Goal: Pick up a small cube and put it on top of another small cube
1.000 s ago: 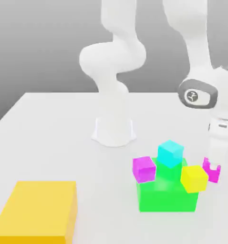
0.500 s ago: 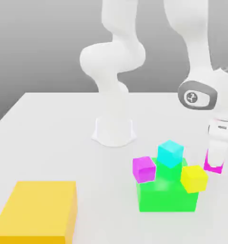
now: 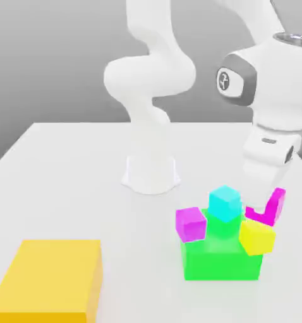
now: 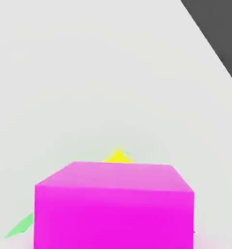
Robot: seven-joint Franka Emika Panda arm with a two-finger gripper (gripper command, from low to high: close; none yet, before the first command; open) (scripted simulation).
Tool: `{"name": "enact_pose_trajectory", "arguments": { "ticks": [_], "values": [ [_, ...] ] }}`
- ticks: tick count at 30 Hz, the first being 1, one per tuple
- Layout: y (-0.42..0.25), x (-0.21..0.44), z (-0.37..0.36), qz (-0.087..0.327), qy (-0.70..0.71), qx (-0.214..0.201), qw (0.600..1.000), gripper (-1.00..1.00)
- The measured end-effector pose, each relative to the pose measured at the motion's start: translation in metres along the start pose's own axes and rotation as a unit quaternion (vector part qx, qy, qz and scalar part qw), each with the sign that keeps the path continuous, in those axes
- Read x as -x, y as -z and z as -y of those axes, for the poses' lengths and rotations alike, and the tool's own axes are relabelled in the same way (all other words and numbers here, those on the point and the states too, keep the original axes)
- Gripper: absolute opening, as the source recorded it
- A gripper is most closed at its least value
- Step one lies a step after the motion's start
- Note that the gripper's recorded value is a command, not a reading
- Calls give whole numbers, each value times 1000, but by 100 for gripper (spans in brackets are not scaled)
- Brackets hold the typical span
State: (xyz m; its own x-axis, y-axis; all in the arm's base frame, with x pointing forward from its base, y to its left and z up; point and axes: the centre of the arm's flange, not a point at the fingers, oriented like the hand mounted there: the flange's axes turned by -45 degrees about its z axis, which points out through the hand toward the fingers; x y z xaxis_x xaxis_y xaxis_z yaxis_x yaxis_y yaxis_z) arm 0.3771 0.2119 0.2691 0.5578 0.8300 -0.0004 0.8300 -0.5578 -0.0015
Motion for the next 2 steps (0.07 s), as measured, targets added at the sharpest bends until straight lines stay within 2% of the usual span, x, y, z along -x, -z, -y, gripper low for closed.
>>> {"name": "enact_pose_trajectory", "arguments": {
  "ticks": [2],
  "values": [
    [0,0,0,0,0,0,1000,100]
  ]
}}
